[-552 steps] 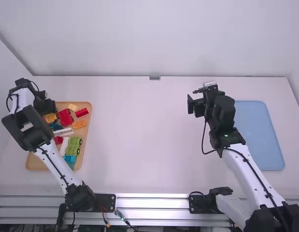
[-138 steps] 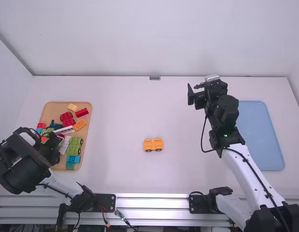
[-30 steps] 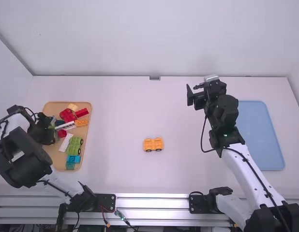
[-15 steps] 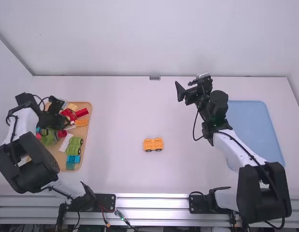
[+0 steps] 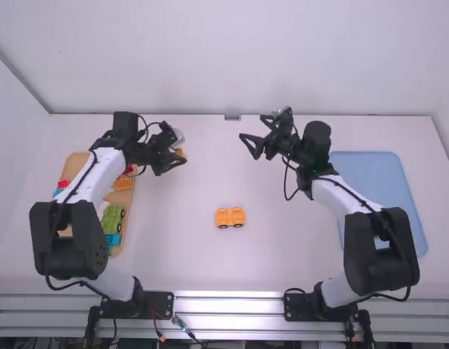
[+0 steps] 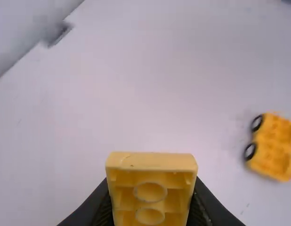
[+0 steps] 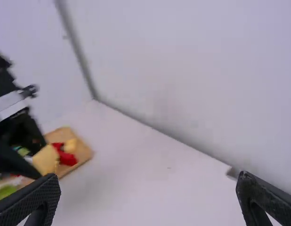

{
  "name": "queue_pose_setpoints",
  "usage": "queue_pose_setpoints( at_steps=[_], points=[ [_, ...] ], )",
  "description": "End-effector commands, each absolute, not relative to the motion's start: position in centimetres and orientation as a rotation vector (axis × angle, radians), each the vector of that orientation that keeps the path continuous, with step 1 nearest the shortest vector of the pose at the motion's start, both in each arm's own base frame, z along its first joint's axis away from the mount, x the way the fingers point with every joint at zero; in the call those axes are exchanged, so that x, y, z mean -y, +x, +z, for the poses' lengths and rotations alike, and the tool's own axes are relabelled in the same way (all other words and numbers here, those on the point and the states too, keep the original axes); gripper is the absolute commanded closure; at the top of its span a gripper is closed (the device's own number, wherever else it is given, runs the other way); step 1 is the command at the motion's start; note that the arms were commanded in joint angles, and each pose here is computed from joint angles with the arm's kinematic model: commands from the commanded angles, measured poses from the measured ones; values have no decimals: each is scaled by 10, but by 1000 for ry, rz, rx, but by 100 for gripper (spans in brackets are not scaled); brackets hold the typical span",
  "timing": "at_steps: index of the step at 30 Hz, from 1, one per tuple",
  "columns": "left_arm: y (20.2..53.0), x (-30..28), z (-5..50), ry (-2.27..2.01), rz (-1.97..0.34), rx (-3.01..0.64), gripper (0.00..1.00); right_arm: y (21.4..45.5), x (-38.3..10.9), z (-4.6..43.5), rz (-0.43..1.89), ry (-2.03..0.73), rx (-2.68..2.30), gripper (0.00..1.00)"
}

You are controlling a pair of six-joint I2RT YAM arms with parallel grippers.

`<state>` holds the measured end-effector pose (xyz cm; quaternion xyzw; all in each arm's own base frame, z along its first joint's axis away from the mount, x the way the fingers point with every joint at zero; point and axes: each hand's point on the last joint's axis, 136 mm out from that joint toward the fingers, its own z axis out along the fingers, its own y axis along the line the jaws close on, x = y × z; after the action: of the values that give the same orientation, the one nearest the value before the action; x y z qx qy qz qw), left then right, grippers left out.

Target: Assemble lego blocks to make yellow taxi

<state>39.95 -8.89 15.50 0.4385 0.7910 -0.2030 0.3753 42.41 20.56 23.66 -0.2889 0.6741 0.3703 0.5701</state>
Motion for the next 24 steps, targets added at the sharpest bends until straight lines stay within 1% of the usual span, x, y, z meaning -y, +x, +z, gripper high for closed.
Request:
queue_pose_setpoints(
  at_steps=[1, 3, 6, 9, 14, 15, 17, 19, 22, 24],
  points=[
    [385, 128, 184, 1183, -695, -1844, 98, 393, -228, 247, 1015, -940, -1436, 1],
    [376, 152, 195, 1227, -783, -1750, 98, 378, -233, 250, 1030, -1054, -1346, 1],
    [368, 174, 208, 1233, -885, -1677, 98, 376, -233, 253, 1030, -1075, -1318, 1],
    [370, 185, 214, 1212, -926, -1663, 98, 374, -238, 255, 1027, -1084, -1303, 1],
    [376, 206, 217, 1202, -965, -1625, 98, 363, -253, 252, 1057, -1125, -1286, 5],
    [373, 213, 221, 1224, -994, -1568, 98, 354, -258, 250, 1062, -1181, -1242, 5],
    [371, 215, 223, 1232, -1020, -1534, 98, 346, -261, 250, 1078, -1219, -1205, 9],
    [369, 216, 224, 1239, -1051, -1495, 98, 333, -260, 256, 1122, -1278, -1131, 12],
    [365, 218, 222, 1245, -1081, -1472, 98, 335, -255, 262, 1145, -1256, -1142, 14],
    [360, 219, 224, 1252, -1116, -1423, 98, 335, -254, 266, 1168, -1235, -1157, 13]
  ],
)
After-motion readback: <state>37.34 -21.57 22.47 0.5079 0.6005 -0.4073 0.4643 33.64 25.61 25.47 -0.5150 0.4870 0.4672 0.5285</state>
